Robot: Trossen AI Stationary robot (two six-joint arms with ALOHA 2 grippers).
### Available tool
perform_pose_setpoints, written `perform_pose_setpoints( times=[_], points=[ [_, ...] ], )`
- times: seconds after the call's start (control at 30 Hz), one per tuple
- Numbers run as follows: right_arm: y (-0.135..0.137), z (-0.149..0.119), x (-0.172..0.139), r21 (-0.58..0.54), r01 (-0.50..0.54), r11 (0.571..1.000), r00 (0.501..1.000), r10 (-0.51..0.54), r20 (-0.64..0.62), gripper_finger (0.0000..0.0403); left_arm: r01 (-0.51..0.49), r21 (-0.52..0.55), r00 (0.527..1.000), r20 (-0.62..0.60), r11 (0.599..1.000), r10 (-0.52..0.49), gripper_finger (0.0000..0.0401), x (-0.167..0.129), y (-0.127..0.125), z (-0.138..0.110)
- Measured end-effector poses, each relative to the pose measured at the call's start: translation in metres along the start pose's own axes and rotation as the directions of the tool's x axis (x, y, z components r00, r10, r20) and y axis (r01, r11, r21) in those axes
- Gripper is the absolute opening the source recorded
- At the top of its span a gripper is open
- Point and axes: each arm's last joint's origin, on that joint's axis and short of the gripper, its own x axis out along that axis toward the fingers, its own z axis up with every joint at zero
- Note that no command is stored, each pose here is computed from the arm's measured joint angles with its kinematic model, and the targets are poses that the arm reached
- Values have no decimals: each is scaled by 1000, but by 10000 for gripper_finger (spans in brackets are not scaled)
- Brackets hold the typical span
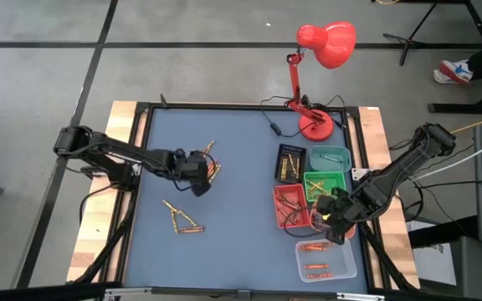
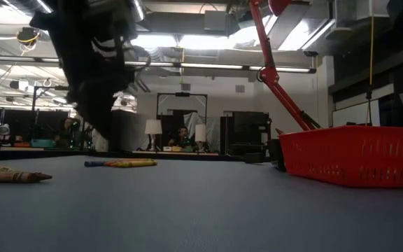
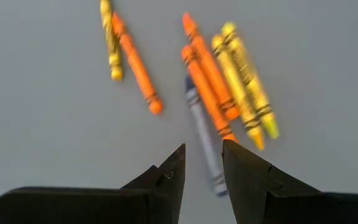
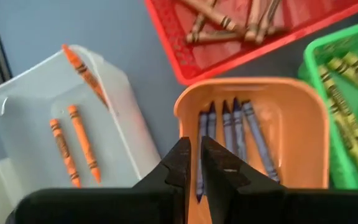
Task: Sort crayons
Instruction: Put the blue crayon into the orange bin
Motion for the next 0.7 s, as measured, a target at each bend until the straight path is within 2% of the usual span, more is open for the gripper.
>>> perform_pose_setpoints(
  times=[0.2,0.5,0.7],
  points=[
    [-1,1,0,1,33,999,998,-33,49,35,11,-5,999,-49,1000,-12,92,10,1,-9],
    [-1,1,0,1,33,999,998,-33,50,35,35,-65,998,-41,997,-37,92,23,4,-22],
    [-1,1,0,1,34,999,998,-34,50,35,85,-81,996,-29,993,-88,92,32,6,-31]
  ],
)
